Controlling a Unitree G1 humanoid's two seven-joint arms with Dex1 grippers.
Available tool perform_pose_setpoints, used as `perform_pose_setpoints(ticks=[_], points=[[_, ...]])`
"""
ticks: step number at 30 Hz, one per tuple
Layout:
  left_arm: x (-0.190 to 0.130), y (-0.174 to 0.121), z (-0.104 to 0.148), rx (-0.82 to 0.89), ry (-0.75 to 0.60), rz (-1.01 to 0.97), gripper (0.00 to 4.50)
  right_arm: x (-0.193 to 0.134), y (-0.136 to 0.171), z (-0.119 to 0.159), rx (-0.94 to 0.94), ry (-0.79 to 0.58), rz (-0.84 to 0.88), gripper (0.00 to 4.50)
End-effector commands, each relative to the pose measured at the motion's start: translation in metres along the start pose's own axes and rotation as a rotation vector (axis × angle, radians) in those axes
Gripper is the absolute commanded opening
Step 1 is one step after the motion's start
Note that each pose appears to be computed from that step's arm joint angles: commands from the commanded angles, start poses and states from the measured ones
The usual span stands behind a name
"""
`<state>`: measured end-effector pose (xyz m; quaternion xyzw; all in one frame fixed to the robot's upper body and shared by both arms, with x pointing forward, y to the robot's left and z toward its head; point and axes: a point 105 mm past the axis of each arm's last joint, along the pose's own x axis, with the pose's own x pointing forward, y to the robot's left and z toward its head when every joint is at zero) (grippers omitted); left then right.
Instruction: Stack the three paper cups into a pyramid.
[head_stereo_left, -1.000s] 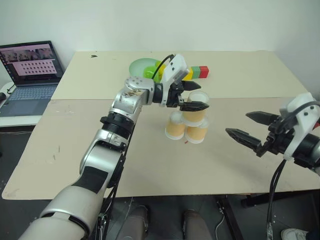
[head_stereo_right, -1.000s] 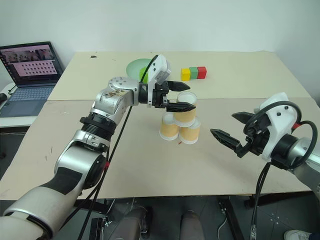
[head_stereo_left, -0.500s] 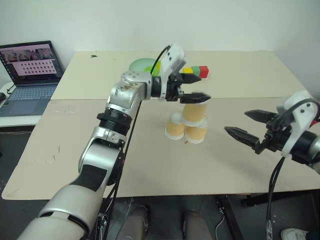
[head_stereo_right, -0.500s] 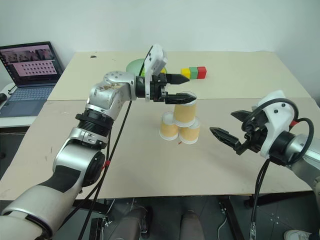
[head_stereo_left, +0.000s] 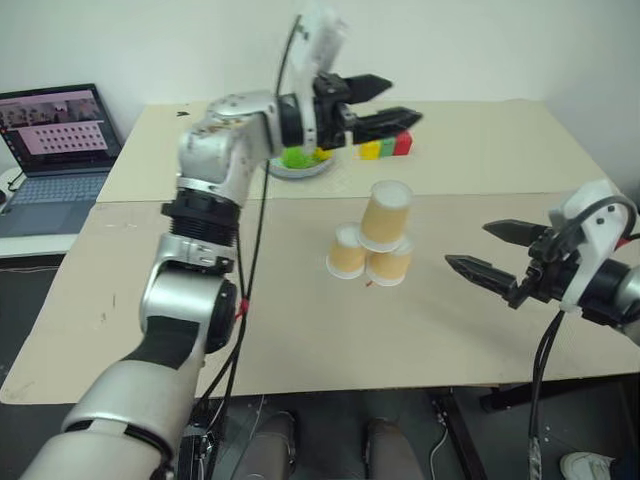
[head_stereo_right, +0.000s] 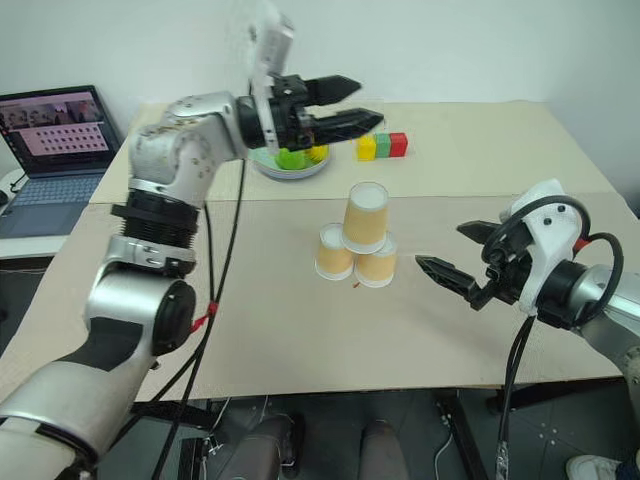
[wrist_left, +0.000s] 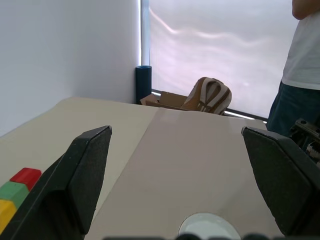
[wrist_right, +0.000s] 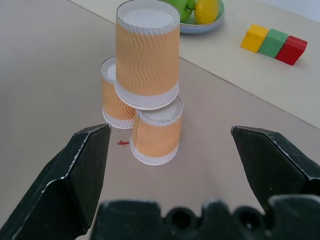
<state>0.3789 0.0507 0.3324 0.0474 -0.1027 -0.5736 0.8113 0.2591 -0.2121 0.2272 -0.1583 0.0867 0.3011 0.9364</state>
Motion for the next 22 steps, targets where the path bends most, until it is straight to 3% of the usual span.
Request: perform_pose_setpoints(ticks=[1,6,17,22], points=[[-0.035,0.001,-0.005,0.100,0.035,0.068,4.43,-0.017,-0.022,0.007,-0.033,-0.051,-0.089,4.50],[-0.068,0.000,-0.041,0.116,0.125,0.202,4.43,-0.008,-0.032,-0.010,-0.004,-0.060,-0.156,4.50],[-0.102,-0.017,-0.130,-0.081,0.190,0.458,4.43,-0.008,-0.033,-0.050,0.085,-0.037,-0.127,4.50],[-0.102,-0.022,-0.138,-0.076,0.205,0.487,4.43,-0.003,-0.033,-0.047,0.081,-0.045,-0.121,4.50]])
